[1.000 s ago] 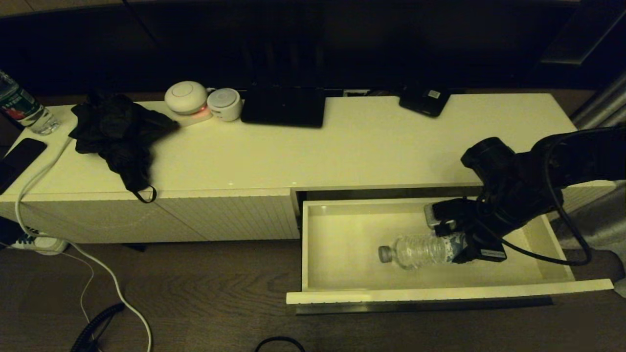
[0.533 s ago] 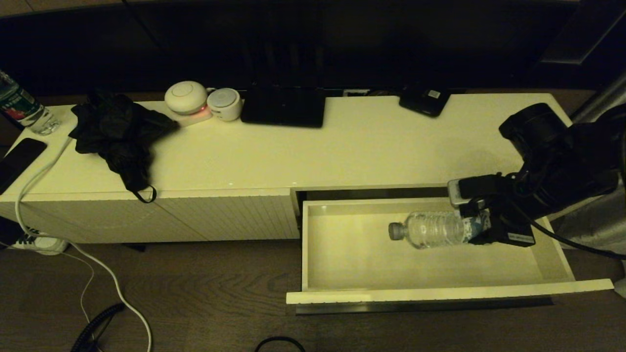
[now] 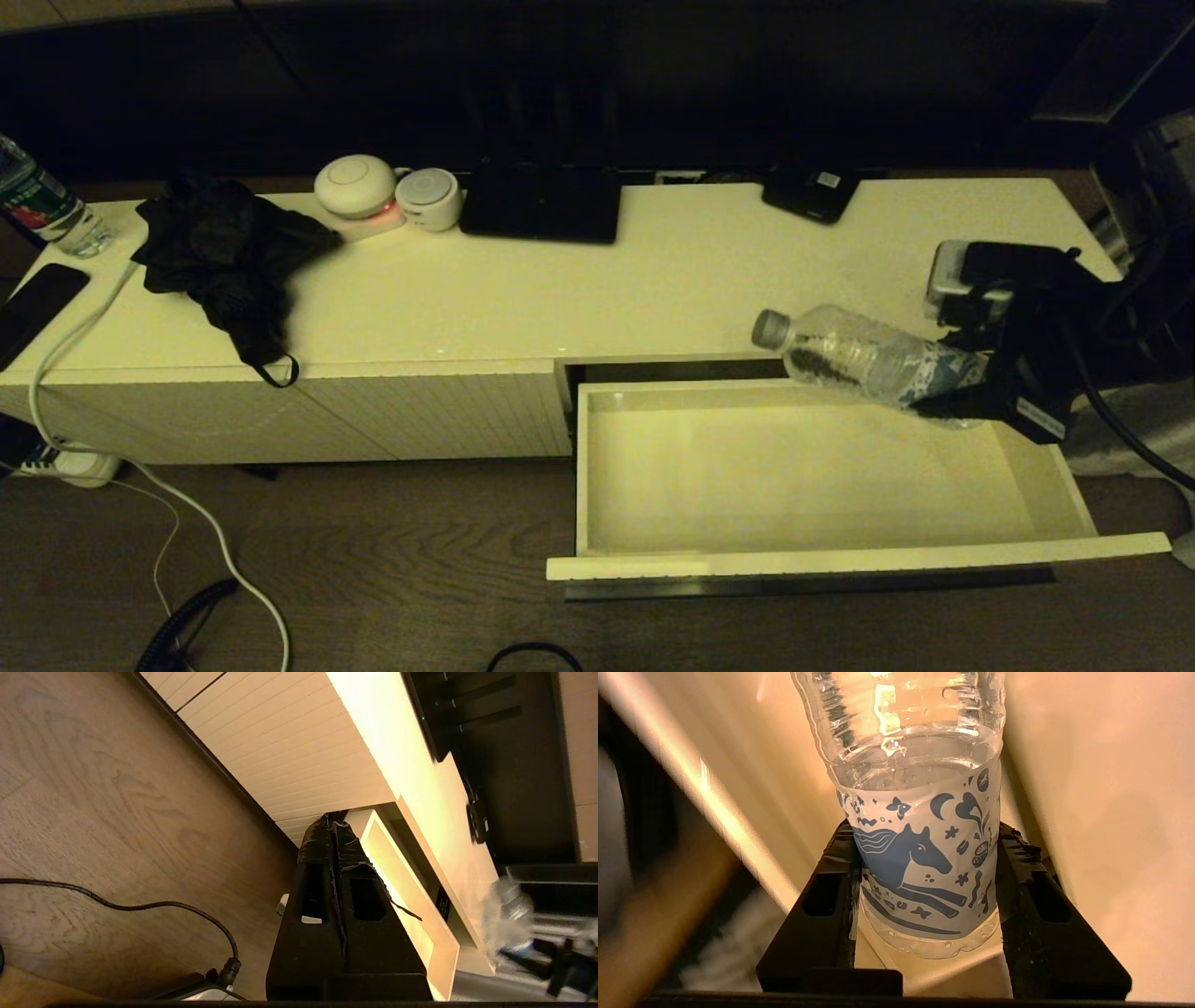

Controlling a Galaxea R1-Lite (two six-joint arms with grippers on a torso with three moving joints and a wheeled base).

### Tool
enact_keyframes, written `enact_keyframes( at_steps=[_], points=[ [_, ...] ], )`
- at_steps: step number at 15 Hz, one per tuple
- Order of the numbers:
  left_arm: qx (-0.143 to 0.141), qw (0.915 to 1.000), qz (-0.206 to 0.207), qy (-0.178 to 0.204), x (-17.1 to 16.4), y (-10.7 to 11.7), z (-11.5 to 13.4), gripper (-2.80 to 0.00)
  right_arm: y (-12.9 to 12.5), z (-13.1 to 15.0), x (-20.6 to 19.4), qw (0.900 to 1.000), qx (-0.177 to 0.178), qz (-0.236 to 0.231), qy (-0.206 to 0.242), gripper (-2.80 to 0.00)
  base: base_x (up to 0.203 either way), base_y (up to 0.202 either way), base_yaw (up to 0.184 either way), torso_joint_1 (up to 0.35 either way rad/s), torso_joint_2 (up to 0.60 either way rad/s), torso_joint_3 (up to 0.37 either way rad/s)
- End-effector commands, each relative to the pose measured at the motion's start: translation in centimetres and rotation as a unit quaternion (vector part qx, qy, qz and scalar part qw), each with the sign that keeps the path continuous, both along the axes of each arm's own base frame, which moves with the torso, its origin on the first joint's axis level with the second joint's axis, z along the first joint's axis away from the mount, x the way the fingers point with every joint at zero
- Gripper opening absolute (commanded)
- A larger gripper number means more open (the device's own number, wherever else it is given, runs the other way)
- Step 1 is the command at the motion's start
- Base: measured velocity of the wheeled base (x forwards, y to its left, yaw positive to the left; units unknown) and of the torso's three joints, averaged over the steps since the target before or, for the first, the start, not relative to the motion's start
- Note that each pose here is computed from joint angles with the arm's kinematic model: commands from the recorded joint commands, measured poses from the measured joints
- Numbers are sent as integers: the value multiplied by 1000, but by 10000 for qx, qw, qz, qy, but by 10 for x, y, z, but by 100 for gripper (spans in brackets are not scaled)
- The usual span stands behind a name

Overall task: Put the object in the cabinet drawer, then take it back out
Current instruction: Take the mineral water out of the drawer and put it on the table

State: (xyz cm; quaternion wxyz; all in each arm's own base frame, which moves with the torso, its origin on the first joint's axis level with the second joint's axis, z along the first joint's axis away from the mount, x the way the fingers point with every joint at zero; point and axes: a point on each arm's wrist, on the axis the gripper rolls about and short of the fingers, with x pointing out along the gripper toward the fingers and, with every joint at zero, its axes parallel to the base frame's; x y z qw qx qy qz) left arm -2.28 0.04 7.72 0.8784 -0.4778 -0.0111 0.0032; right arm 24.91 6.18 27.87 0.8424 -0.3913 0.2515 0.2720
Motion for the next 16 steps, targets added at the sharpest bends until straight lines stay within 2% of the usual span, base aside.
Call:
enact_keyframes(
  at_steps=[1,2,4,7,10,15,16],
  points=[
    [-28,10000,3,-11,0,0,0,-280,8,19,-9,9920,1073,-510,-424,-280,0,0,0,0,0,0],
    [-28,10000,3,-11,0,0,0,-280,13,26,-7,9846,1499,-658,-622,-280,0,0,0,0,0,0],
    [-28,10000,3,-11,0,0,0,-280,21,36,1,9635,2183,-1129,-1063,-280,0,0,0,0,0,0],
    [-28,10000,3,-11,0,0,0,-280,27,38,26,9263,2869,-1821,-1628,-280,0,0,0,0,0,0],
    [-28,10000,3,-11,0,0,0,-280,35,26,52,8805,3340,-2670,-2046,-280,0,0,0,0,0,0],
    [-28,10000,3,-11,0,0,0,-280,45,-18,93,8302,3594,-3329,-2660,-280,0,0,0,0,0,0],
    [-28,10000,3,-11,0,0,0,-280,46,-27,103,8164,3635,-3465,-2850,-280,0,0,0,0,0,0]
  ],
)
